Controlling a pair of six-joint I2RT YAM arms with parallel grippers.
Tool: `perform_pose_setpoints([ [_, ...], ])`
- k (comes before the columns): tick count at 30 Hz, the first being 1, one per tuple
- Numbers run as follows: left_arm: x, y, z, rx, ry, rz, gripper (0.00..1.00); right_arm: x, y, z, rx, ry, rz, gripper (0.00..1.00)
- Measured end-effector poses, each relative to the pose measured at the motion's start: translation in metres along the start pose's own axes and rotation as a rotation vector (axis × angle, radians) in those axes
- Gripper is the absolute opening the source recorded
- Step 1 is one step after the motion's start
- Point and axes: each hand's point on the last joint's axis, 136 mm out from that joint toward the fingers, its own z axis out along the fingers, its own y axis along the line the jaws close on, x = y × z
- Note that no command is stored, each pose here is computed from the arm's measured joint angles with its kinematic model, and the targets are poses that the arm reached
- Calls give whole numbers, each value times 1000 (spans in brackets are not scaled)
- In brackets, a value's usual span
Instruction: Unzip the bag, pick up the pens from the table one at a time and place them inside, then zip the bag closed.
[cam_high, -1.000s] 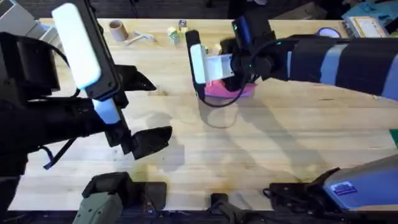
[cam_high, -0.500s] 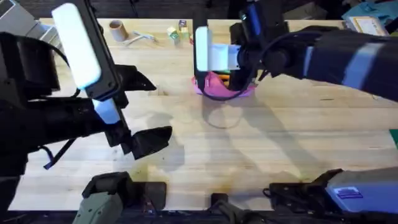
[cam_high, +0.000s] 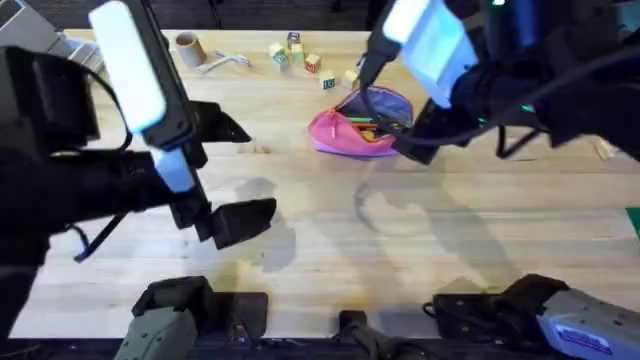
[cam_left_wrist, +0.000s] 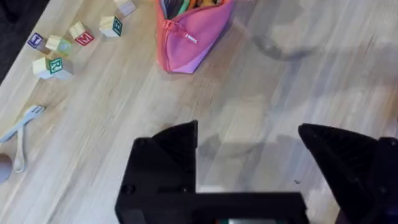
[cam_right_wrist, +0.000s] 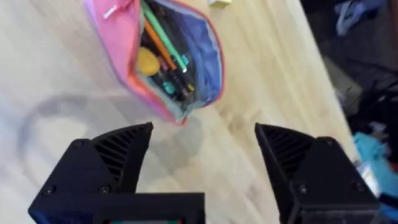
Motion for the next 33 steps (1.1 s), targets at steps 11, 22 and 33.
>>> perform_pose_setpoints([
  [11,17,58,43,24,12,-26,993,-11,12,-53,2,-124,142,998],
  [22,45,84,97,143,-46,34,994,-22,18,-81,-18,-222,323,998],
  [33,52,98,134,195,-203,88,994,-32,39,-84,-145,-252,468,998],
])
